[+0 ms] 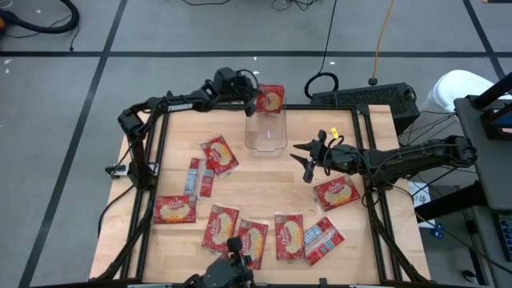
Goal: Sort popcorn bags into baskets
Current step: Put the red popcorn pack into the transparent bin
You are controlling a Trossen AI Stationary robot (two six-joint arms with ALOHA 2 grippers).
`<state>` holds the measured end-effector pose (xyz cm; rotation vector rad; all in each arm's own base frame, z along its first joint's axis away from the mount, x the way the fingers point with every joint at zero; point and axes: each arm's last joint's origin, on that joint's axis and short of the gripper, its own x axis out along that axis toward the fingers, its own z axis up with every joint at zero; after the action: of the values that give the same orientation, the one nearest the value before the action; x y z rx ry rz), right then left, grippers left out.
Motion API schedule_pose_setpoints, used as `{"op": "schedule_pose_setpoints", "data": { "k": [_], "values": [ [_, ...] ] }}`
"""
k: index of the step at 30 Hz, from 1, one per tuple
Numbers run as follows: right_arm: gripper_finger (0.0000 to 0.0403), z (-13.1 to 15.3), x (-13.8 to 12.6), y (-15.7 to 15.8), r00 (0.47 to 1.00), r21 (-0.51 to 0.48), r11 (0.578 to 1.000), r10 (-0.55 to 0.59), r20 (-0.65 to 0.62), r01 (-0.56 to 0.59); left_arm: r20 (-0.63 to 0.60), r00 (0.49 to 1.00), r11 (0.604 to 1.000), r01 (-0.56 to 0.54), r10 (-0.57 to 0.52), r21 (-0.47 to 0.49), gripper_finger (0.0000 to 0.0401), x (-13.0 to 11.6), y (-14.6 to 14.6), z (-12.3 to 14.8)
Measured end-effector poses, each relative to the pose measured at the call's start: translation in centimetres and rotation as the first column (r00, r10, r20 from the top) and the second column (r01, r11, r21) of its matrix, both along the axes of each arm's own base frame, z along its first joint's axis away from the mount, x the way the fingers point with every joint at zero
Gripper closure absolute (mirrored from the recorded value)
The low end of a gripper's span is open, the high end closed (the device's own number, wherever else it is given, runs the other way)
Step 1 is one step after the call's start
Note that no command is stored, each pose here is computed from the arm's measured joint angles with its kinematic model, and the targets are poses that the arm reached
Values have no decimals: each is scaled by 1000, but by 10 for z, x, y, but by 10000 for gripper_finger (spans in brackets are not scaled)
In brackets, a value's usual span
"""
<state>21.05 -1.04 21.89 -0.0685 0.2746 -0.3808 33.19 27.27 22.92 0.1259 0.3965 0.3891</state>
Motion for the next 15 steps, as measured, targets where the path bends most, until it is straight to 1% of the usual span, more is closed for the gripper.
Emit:
{"op": "schedule_pose_setpoints", "data": {
  "k": [5,15],
  "values": [
    [252,0,0,0,1000,0,1000,0,0,0,-40,997,998,-65,65,2,395,-2,2,-4],
    [252,0,0,0,1000,-3,1000,1,-1,-1,-73,996,998,-61,61,-1,355,-2,1,-7]
  ]
}}
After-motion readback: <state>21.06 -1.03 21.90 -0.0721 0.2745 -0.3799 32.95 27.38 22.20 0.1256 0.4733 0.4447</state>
